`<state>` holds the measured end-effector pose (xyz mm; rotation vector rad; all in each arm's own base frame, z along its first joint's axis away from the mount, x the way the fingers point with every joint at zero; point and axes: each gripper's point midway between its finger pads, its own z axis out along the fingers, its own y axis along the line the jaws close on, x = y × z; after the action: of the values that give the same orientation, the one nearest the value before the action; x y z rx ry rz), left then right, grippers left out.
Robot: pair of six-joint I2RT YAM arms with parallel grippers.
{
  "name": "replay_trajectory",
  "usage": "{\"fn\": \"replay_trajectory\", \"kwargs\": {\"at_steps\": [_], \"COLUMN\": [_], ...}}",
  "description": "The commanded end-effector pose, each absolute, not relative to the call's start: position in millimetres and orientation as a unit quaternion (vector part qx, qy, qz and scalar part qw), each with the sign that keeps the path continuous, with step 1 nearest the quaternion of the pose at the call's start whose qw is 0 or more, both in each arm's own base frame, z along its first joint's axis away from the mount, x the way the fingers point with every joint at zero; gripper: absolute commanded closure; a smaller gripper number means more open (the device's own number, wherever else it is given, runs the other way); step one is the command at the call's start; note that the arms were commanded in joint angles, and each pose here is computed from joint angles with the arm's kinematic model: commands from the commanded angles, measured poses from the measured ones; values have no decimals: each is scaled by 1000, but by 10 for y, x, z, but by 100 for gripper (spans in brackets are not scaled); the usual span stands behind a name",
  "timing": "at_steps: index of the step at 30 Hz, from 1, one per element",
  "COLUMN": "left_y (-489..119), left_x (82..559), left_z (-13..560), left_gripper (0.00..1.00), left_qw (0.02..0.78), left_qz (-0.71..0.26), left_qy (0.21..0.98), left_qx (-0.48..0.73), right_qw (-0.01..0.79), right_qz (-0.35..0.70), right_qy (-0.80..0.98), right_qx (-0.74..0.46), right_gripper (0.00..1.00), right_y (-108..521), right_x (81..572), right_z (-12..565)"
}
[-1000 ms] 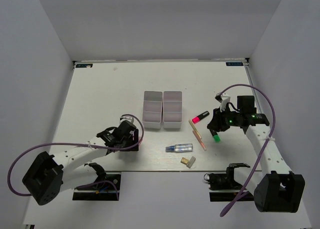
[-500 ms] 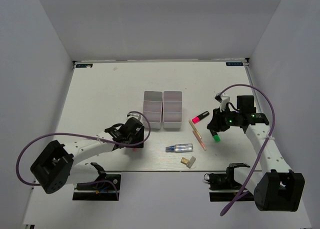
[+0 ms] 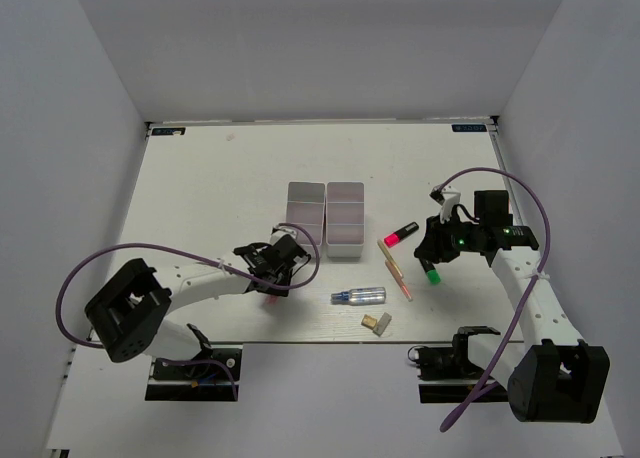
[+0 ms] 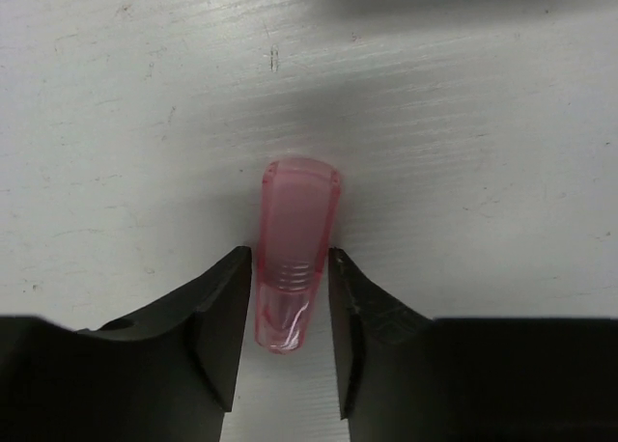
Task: Sort the stationery into containers
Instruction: Pick up the stationery from the center of the board.
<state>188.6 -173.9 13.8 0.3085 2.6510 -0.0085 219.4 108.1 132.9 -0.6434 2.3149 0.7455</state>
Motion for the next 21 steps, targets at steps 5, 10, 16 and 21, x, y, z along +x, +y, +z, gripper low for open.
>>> {"fn": "replay_trajectory", "kwargs": {"at_steps": [5, 10, 16, 21], "left_y": [-1385, -1572, -1905, -2120], "left_x": [1654, 1731, 1972, 2353], "left_z": [-25, 360, 1159, 1769], "left_gripper": [82, 91, 92, 93], "left_qw": [184, 216, 273, 320], "left_qz": [71, 17, -47, -97], "left_qy": [972, 968, 949, 935], "left_qx": [128, 126, 152, 118], "right_qw": [332, 332, 332, 336], "right_qz": [284, 285, 294, 291], "right_qy": [863, 863, 858, 858], "right_qx": [-254, -253, -258, -255], "right_gripper": [70, 70, 53, 100], "right_y": [1090, 1083, 1113, 1105], "right_x": [2254, 2255, 2232, 2240], "right_z": [1511, 1508, 1538, 1555]}}
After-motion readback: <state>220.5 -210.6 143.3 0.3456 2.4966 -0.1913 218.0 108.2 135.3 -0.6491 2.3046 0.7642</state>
